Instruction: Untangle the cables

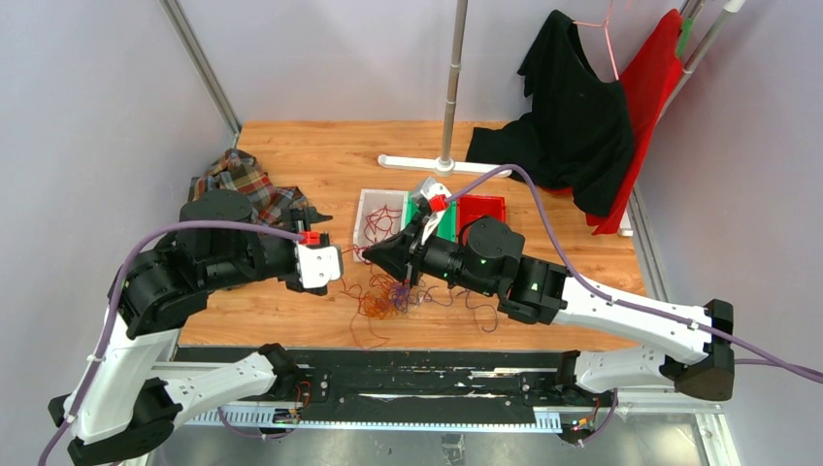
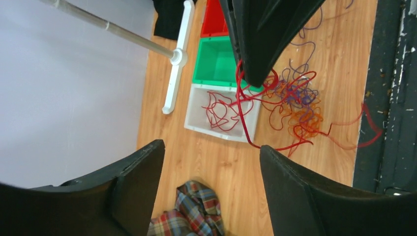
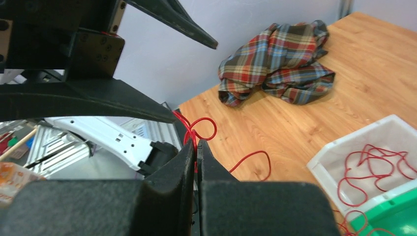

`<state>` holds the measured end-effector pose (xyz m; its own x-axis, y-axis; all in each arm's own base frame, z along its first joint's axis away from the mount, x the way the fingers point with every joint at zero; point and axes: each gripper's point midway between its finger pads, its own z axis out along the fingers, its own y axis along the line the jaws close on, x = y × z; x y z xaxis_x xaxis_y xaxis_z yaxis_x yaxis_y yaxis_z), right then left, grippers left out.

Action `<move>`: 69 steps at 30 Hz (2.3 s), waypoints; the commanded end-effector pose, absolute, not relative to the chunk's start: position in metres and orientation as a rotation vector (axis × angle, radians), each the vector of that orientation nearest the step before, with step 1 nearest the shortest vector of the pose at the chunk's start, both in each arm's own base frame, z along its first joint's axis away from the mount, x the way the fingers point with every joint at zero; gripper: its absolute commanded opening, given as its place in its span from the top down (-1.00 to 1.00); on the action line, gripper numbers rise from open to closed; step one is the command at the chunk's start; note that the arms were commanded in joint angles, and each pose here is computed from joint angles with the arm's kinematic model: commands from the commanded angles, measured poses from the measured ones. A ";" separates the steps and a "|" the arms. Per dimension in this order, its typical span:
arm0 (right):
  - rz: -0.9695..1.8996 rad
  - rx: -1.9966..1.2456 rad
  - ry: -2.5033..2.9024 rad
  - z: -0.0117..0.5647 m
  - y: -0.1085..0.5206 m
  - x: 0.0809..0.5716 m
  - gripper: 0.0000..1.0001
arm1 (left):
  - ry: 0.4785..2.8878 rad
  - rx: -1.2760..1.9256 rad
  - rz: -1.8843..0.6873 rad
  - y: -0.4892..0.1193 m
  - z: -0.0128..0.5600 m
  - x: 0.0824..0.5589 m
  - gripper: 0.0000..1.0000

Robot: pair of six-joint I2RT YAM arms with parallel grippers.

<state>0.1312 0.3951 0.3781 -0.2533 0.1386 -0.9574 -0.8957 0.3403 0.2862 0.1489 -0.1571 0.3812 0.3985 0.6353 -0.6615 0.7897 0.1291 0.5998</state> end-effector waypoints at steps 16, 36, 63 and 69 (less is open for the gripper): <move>1.152 -0.780 1.855 0.372 0.419 0.127 0.99 | 1.073 1.578 -0.327 -0.165 0.413 0.109 -0.10; 1.319 -0.786 1.950 0.377 0.444 0.117 0.99 | 0.913 1.793 -0.070 -0.152 0.349 0.124 0.44; 1.507 -0.653 2.013 0.364 0.451 0.121 0.99 | 0.516 1.510 0.272 -0.144 0.393 0.131 0.99; 1.428 -0.587 2.026 0.347 0.421 0.139 0.99 | 0.558 1.449 0.196 -0.139 0.404 0.122 0.99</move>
